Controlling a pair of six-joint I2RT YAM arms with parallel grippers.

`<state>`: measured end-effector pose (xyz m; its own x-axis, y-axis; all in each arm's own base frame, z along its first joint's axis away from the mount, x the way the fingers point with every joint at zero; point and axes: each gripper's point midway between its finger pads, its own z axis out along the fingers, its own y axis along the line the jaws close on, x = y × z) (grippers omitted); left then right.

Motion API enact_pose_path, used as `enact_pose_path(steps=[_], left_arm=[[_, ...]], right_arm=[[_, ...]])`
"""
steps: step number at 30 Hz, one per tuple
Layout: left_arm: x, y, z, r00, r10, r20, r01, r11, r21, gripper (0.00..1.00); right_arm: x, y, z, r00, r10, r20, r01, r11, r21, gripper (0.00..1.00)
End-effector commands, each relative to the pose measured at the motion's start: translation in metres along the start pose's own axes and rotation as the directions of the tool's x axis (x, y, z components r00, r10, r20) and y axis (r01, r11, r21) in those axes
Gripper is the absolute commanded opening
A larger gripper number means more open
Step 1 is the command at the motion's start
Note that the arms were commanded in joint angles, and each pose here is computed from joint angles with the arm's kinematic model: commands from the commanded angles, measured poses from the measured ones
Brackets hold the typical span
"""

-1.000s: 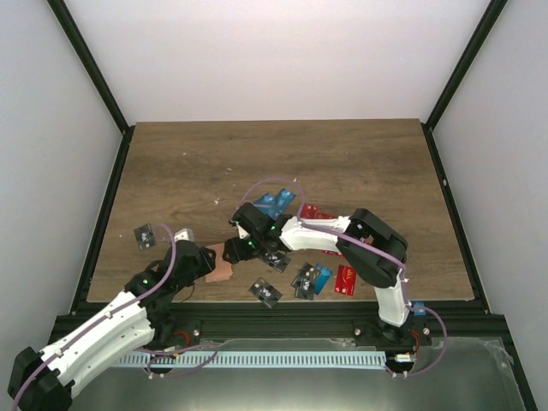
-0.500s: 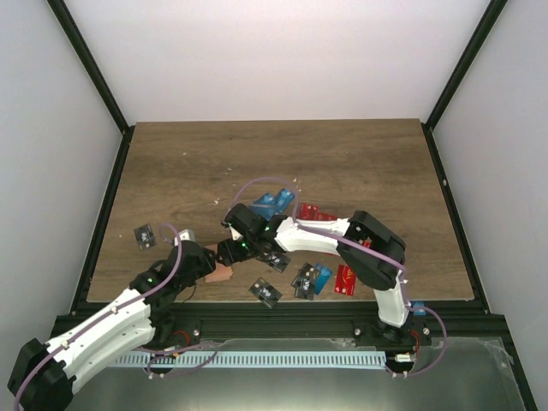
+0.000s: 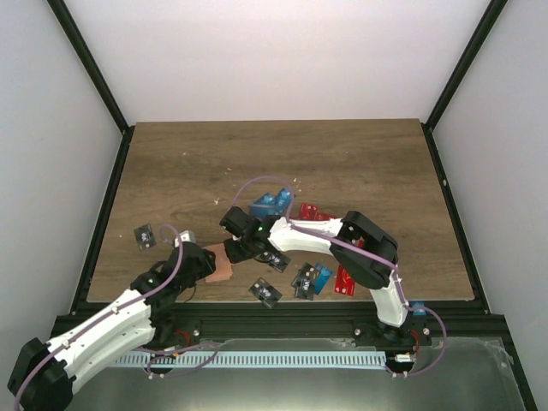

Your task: Put the credit cards into the card holder

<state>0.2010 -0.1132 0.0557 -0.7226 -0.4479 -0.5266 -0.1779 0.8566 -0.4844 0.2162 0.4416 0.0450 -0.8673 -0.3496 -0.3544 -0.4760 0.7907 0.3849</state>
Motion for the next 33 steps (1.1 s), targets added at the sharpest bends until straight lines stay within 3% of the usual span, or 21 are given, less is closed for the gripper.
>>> enact_pose_path(steps=[1,3,19,25,29,33], left_arm=[[-0.001,-0.003,0.003,1.000,0.025,0.015,-0.025,1.000,0.016,0.38],[-0.001,-0.006,0.004,0.999,0.044,0.012,-0.045,0.999,0.026,0.38],[0.009,-0.051,0.022,0.980,0.181,-0.077,-0.167,0.972,0.169,0.38],[0.019,-0.055,0.030,0.969,0.210,-0.133,-0.185,0.966,0.179,0.35],[0.022,-0.056,0.031,0.965,0.217,-0.145,-0.189,0.964,0.187,0.33],[0.023,-0.055,0.032,0.962,0.230,-0.148,-0.201,0.962,0.187,0.32]], right_arm=[[-0.010,-0.006,-0.005,0.999,0.008,0.042,-0.011,0.998,0.062,0.08],[-0.011,-0.012,-0.008,0.999,0.017,0.050,-0.021,0.997,0.080,0.01],[0.004,-0.098,-0.048,0.986,0.132,0.104,-0.146,0.979,0.140,0.01],[0.001,-0.101,-0.062,0.983,0.139,0.120,-0.154,0.980,0.128,0.25],[-0.012,-0.083,-0.082,0.980,0.126,0.154,-0.137,0.988,0.068,0.29],[-0.018,-0.051,-0.100,0.981,0.111,0.161,-0.098,0.991,-0.086,0.31]])
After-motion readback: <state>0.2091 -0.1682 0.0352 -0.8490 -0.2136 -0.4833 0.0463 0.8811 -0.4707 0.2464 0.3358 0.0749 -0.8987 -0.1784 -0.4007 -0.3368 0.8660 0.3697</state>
